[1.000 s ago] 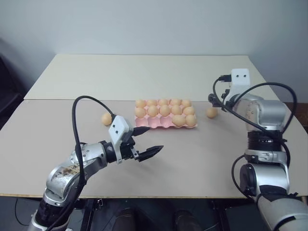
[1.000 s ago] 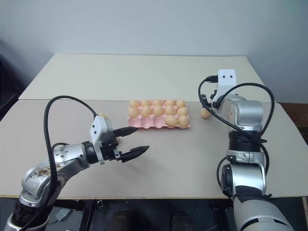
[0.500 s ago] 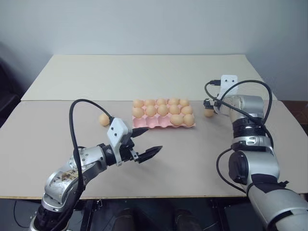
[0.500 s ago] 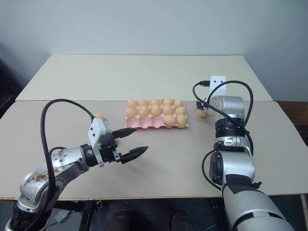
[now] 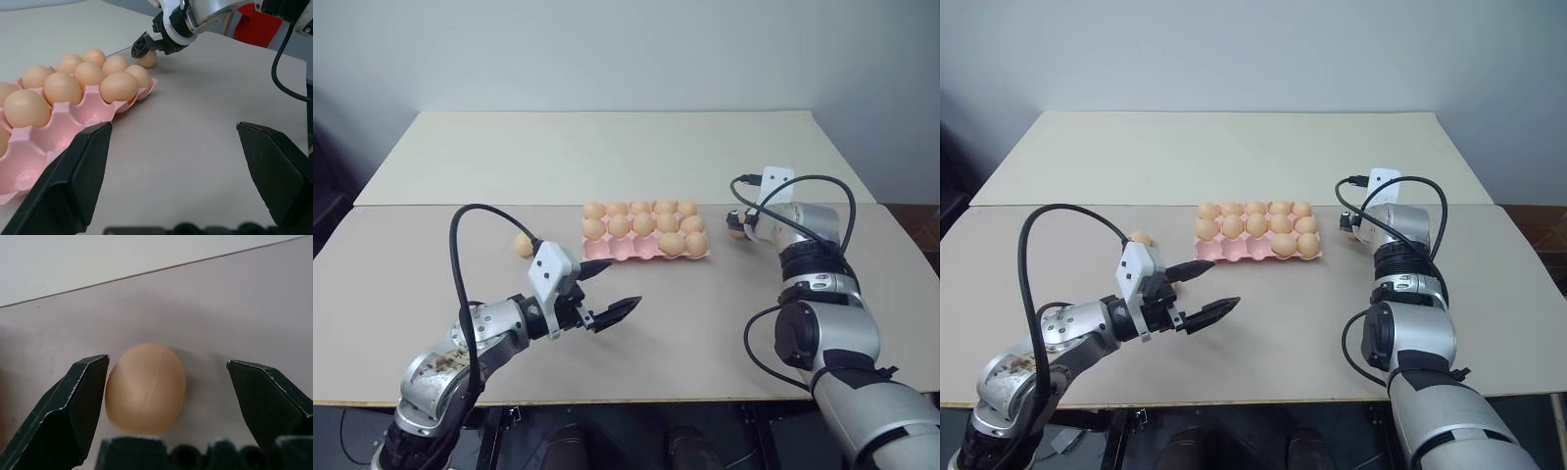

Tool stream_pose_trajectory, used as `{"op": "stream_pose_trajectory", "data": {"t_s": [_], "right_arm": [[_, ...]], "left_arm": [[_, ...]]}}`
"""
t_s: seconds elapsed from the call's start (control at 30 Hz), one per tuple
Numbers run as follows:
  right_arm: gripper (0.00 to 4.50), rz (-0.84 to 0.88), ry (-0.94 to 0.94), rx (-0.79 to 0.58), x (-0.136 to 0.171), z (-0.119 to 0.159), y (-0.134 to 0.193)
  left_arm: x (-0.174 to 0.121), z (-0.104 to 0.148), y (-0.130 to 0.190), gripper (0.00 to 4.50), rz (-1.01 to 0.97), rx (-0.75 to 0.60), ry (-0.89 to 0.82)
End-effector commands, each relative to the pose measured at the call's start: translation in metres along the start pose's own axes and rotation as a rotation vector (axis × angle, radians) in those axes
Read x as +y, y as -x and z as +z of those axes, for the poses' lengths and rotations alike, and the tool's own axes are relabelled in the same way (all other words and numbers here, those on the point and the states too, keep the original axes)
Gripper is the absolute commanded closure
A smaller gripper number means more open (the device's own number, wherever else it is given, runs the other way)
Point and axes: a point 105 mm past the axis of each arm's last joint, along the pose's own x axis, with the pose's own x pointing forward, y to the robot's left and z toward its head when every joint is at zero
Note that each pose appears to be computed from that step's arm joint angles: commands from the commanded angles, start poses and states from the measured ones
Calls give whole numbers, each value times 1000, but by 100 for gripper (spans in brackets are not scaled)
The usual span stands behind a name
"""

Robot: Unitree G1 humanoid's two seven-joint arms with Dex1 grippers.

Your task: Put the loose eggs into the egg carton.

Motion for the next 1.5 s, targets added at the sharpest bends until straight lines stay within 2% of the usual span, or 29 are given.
{"op": "stream_pose_trajectory", "data": {"t_s": [0.03,0.2,0.27,0.43,0.57,0.7,0.8,0.93,1.13,1.5], "right_arm": [[95,-11,-4,-78,0,18,4],[264,-3,7,-97,2,20,5],[288,2,4,-96,2,22,6],[297,28,50,-124,6,29,15],[301,140,143,-220,24,39,41],[303,312,215,-310,48,41,77],[303,503,246,-379,73,37,109],[305,681,317,-388,100,25,137],[310,790,373,-330,127,-9,142],[313,860,408,-303,153,-29,136]], "left_arm": [[-5,10,2,7,-11,-29,-31],[-5,10,2,7,-9,-28,-30],[-5,10,2,7,-9,-28,-30],[-1,9,5,7,10,-19,-32],[9,5,17,7,76,-4,-26],[20,-1,32,7,159,15,-33],[24,0,39,7,208,-12,-26],[24,1,41,7,219,-22,-18],[23,1,41,7,240,-36,-8],[20,0,40,7,253,-39,6]]}}
